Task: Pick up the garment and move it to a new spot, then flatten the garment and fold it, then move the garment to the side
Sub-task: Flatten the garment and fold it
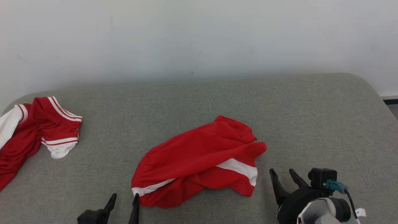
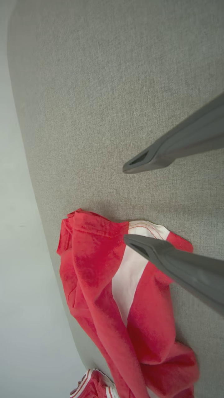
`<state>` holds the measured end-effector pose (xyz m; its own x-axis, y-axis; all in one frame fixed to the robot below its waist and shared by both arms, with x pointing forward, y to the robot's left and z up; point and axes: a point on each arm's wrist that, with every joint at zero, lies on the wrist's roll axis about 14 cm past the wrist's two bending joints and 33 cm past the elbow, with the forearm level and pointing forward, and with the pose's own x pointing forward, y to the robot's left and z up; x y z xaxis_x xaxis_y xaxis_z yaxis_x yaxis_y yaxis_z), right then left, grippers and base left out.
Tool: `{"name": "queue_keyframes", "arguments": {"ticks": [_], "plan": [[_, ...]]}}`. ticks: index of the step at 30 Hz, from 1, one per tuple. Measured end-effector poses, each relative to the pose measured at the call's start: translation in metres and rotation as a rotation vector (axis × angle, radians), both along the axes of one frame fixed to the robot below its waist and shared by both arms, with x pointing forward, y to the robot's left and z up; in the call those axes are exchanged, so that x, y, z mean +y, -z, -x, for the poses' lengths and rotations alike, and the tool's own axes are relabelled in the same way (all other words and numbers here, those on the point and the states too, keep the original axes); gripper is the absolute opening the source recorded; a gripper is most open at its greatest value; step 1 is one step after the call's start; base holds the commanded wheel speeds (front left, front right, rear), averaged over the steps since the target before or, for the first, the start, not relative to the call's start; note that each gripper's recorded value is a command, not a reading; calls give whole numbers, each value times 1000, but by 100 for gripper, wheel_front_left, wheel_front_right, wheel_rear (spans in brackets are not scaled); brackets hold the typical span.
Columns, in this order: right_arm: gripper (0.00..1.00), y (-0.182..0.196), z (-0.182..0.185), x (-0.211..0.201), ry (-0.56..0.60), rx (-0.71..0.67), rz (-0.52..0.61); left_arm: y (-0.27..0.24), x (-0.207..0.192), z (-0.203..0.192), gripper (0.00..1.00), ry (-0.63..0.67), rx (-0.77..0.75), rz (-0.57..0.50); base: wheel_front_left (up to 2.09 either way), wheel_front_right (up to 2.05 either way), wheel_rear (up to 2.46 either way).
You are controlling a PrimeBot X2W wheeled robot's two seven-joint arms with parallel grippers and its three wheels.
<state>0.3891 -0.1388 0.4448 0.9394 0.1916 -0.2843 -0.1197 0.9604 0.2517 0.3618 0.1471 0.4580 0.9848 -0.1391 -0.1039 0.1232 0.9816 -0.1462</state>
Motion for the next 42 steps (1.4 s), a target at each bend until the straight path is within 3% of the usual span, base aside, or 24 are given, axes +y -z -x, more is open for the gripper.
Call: {"name": "queue_keyframes", "arguments": {"ticks": [10, 23, 25, 26, 27, 28, 30, 31, 32, 33, 42], "plan": [[100, 36, -14, 25, -102, 170, 42, 20, -10, -17, 100, 48, 50, -16, 0, 0, 0], [100, 60, -23, 40, -168, 246, 92, 35, -15, -27, 100, 76, 99, -27, 0, 0, 0], [100, 62, -24, 41, -172, 254, 92, 36, -17, -28, 41, 82, 104, -24, 0, 0, 0], [100, 63, -24, 42, -172, 260, 92, 37, -18, -29, 0, 84, 105, -22, 0, 0, 0], [86, 64, -24, 41, -171, 264, 89, 38, -20, -28, 0, 91, 110, -17, 0, 0, 0], [45, 65, -25, 41, -169, 266, 87, 39, -21, -29, 0, 95, 114, -17, 0, 0, 0], [29, 65, -25, 39, -162, 268, 86, 40, -22, -29, 0, 98, 117, -13, 0, 0, 0], [27, 67, -25, 38, -158, 273, 82, 41, -22, -29, 0, 98, 117, -12, 0, 0, 0], [7, 68, -24, 38, -156, 276, 77, 41, -22, -30, 0, 99, 119, -12, 0, 0, 0], [0, 69, -24, 39, -156, 280, 74, 41, -23, -30, 0, 100, 120, -9, 0, 0, 0], [0, 61, -26, 38, -133, 229, 39, 32, -25, -37, 0, 102, 93, 12, 0, 0, 0]]}}
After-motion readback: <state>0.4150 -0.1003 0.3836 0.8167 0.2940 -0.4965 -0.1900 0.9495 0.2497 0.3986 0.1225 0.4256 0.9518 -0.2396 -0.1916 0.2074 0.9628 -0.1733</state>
